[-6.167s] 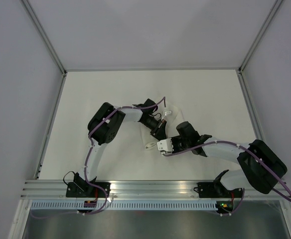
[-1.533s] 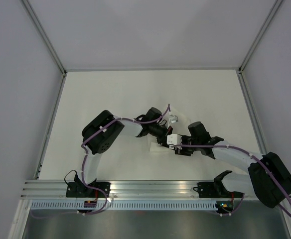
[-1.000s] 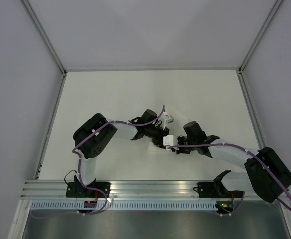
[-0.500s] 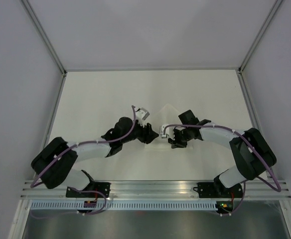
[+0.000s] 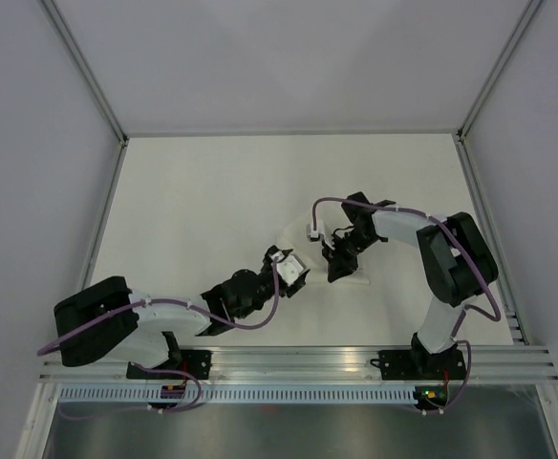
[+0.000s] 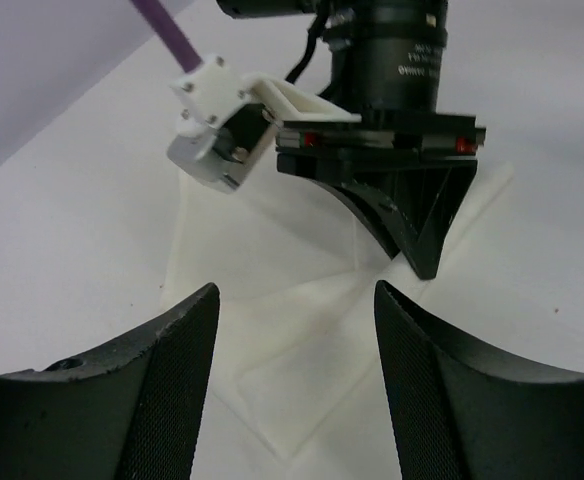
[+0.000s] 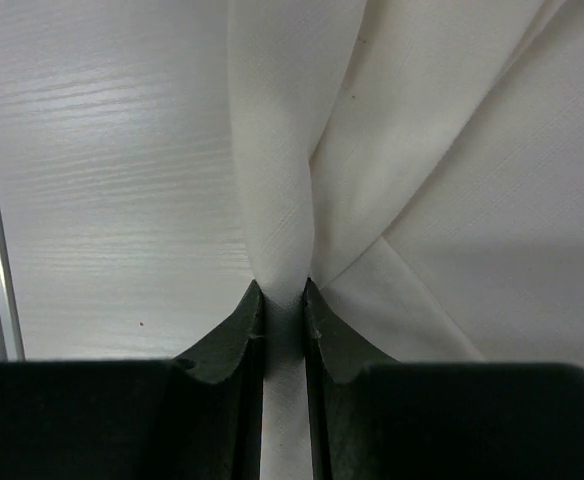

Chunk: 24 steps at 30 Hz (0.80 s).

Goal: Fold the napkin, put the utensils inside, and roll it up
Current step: Roll the napkin with the utensil

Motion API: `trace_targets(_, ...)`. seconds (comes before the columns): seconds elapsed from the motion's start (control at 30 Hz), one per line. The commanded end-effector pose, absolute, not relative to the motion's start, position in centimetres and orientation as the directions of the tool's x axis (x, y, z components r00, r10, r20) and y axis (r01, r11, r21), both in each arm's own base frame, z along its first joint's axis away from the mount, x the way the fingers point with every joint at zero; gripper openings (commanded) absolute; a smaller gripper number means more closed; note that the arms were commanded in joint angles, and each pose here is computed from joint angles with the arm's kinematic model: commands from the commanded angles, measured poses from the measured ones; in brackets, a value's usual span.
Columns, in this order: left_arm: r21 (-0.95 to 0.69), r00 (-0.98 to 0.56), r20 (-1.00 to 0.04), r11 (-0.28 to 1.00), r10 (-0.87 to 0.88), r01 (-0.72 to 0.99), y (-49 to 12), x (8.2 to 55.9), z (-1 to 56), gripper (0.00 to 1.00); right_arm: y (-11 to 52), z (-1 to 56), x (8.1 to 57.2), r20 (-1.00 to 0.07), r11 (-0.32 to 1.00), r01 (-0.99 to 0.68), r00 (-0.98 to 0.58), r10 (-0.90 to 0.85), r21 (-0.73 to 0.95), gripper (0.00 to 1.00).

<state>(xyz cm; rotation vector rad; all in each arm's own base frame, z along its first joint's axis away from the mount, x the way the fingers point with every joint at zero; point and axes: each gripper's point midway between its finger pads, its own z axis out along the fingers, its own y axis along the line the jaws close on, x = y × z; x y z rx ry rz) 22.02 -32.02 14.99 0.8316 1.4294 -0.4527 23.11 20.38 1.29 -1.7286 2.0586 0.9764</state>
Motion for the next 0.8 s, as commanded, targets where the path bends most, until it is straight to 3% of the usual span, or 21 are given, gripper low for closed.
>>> trace_targets(0.0,0.429,0.273,-0.900,0.576,0.341,0.696,-33.2,22.7,14.8,0.69,17.5,-2.5,20.3,-0.444,0.076,-0.892,-0.293,-0.847,0.445,0.00)
trace_targets(0.33,0.557,0.357,-0.763,0.268,0.540,0.786,-38.3,20.7,7.9,0.73,17.4,-3.2,20.8,-0.353,0.115,-0.822,-0.361,-0.863,0.558,0.00)
trace_targets(0.77,0.552,0.355,-0.690,0.142,0.631,0.822,-39.0,20.3,2.9,0.76,17.1,-3.4,21.5,-0.307,0.139,-0.790,-0.385,-0.870,0.598,0.01)
